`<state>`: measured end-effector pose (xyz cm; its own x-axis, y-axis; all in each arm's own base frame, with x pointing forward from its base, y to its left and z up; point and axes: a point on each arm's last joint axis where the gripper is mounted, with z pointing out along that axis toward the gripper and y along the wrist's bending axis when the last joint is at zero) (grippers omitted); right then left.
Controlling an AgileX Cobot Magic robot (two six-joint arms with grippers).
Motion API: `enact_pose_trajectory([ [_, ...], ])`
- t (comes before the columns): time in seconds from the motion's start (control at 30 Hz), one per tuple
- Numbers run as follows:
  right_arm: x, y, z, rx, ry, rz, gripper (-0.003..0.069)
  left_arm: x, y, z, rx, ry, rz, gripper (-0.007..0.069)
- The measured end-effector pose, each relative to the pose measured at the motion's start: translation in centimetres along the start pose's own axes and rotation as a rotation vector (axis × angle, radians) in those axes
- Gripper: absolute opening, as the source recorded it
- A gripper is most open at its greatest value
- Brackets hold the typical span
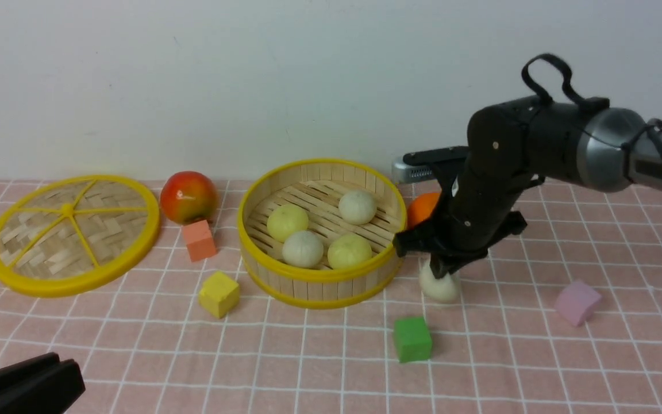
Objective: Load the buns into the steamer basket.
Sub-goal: Use the right arm to put the steamed stuffed bun into the steamer
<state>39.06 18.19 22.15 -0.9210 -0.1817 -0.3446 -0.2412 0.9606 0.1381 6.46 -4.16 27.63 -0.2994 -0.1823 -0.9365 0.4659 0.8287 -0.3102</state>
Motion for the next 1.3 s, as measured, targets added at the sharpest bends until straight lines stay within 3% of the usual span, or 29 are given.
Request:
enact_pose_trajectory([
  [0.13,-1.9,2.4,-4.0,-0.085,-0.169,-0.064,0.0020,0.0,0.0,0.0,0.000,0.000,0.000,0.0158],
  [0.17,-3.3,3.9,-5.3,-0.141,-0.284,-0.102,0.0020,0.0,0.0,0.0,0.000,0.000,0.000,0.0159],
  [0.33,-5.9,5.8,-3.9,-0.198,-0.409,-0.135,0.0020,0.0,0.0,0.0,0.000,0.000,0.000,0.0165],
  [0.67,-9.1,6.3,5.1,-0.192,-0.415,-0.144,0.0020,0.0,0.0,0.0,0.000,0.000,0.000,0.0165],
  [1.3,-9.2,6.7,5.3,-0.181,-0.421,-0.201,0.0025,0.0,0.0,0.0,0.000,0.000,0.000,0.0186],
])
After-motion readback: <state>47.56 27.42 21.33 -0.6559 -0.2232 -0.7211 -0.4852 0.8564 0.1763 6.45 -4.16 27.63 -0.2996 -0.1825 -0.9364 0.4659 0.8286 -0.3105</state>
